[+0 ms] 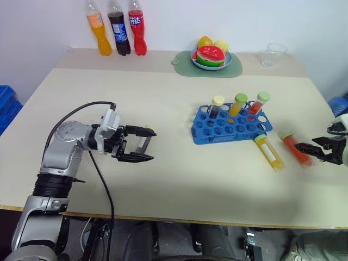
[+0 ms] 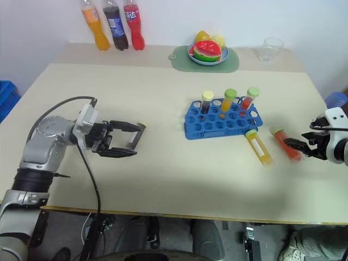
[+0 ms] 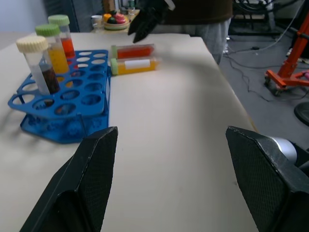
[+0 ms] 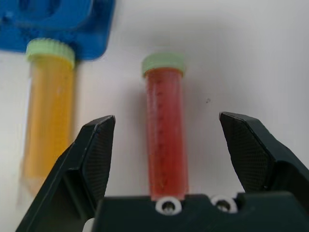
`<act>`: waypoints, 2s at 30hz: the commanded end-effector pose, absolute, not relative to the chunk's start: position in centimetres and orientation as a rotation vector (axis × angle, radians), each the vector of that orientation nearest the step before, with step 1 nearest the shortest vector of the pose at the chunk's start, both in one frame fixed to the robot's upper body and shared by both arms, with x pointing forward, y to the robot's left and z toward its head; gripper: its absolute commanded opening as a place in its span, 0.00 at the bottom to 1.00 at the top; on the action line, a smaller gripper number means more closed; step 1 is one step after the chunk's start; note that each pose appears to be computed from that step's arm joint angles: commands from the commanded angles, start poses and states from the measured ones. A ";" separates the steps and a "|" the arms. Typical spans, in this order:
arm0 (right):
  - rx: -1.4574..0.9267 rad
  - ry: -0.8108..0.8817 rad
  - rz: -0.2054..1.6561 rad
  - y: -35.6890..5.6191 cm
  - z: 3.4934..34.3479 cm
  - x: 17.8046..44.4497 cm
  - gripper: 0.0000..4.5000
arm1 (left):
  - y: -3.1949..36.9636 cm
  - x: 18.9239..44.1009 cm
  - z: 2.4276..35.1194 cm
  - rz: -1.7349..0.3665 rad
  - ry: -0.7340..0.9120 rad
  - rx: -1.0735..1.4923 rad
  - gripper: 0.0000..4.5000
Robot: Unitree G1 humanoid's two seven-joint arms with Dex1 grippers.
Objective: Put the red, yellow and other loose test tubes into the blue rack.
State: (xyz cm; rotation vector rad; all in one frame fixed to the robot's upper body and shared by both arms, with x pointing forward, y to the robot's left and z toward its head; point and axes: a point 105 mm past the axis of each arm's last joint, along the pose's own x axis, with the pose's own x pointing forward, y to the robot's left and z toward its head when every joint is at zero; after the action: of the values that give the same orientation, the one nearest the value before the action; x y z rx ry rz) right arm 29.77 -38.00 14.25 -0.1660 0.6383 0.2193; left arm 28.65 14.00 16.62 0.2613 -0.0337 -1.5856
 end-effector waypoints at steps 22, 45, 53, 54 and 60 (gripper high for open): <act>-0.226 0.844 0.289 -38.4 12.5 33.2 0.36 | 15.3 27.1 16.8 -1.463 -0.036 0.283 0.82; -0.228 -0.211 0.220 -29.1 23.9 29.6 0.36 | 11.0 31.1 15.4 -1.426 -0.123 0.264 0.82; -0.174 -0.397 0.116 -26.5 20.8 31.2 0.36 | 10.7 31.8 15.3 -1.422 -0.128 0.246 0.82; -0.175 -0.405 0.107 -26.5 20.3 31.5 0.36 | 10.8 31.9 15.3 -1.419 -0.128 0.245 0.82; -0.169 -0.416 0.054 -26.7 18.1 33.5 0.36 | 11.3 32.0 15.4 -1.397 -0.128 0.243 0.82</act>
State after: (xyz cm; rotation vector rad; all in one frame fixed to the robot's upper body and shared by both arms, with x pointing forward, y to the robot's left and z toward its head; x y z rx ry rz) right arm 33.36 -26.61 17.01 -0.1491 -0.3518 0.0736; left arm 31.86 11.05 14.28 0.2065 -0.0854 -1.4058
